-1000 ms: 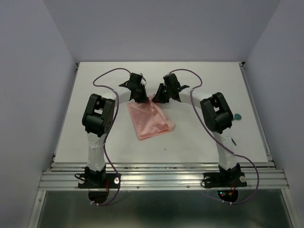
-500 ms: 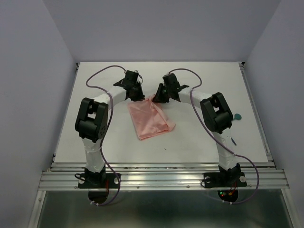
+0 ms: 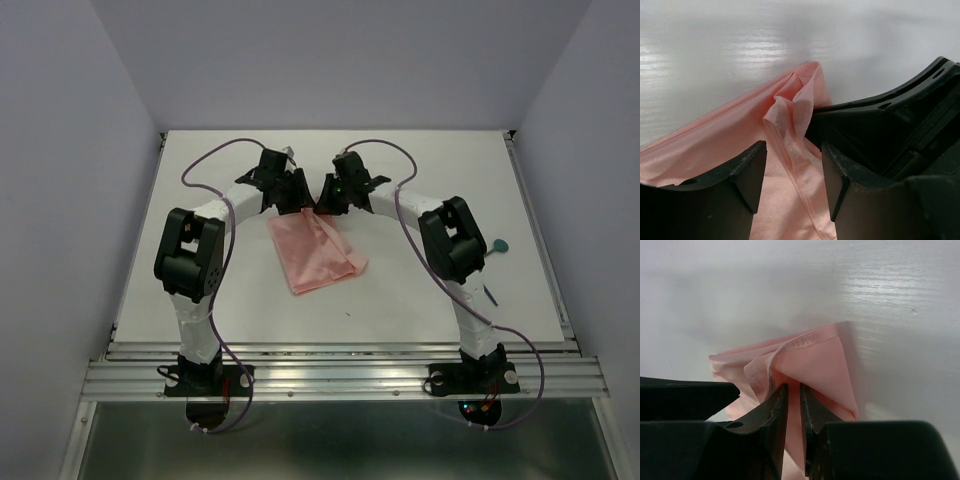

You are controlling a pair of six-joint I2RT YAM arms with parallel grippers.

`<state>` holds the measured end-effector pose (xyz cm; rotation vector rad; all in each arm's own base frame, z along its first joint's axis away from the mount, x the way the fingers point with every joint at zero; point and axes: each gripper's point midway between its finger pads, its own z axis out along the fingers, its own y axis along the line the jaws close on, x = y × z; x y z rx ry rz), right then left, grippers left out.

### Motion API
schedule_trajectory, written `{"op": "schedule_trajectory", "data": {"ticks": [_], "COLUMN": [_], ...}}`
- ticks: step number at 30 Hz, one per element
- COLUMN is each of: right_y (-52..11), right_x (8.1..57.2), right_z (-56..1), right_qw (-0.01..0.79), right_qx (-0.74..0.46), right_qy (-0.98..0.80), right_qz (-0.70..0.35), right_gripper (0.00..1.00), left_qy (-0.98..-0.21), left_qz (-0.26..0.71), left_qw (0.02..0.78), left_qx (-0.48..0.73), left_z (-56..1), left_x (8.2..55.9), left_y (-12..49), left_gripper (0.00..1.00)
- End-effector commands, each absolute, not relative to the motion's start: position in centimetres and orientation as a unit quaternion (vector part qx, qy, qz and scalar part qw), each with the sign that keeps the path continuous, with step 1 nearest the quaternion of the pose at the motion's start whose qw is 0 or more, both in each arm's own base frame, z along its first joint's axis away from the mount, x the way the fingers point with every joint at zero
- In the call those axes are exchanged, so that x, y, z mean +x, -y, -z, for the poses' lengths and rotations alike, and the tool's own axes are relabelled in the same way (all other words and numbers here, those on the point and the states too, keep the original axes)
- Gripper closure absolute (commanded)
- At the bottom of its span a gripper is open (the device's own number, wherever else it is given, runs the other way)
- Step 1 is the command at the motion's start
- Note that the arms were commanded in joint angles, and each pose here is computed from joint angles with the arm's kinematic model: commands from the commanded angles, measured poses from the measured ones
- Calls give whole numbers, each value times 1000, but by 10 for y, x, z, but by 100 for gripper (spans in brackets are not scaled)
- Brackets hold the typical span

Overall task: Fold the napkin into a case and place the utensils inside
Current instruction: Fold the lower triangle-folded napkin at the center of the board.

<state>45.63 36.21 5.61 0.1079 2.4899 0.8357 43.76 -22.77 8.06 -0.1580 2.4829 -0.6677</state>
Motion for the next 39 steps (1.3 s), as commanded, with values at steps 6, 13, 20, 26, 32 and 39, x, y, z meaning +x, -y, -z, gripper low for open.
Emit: {"op": "schedule_trajectory", "data": {"ticks": [6,13,20,26,32,39], "right_y": [-376,-375,-376,-376,-373,-362], "right_x": [462,462,462,463,459,439], "right_z": [-74,-74,-76,-77,-75,-87], "right_qw": [271,272,272,272,271,279], "right_qx": [24,25,25,26,24,0], "right_qy": [-908,-908,-907,-907,-909,-911], "right_qz": [-319,-317,-320,-321,-316,-305], "right_gripper": [79,79,79,79,78,69], "left_qy": [-917,-912,-922,-923,-919,-915], "left_qz": [273,293,265,260,265,281], "left_qw": [285,283,274,274,282,282], "left_qx": [-49,-53,-64,-71,-74,-65], "left_z": [-85,-82,-66,-59,-63,-69], "left_x": [440,445,449,452,458,463], "left_y": [228,235,228,227,229,236], "left_gripper": [41,39,39,52,85,100]}}
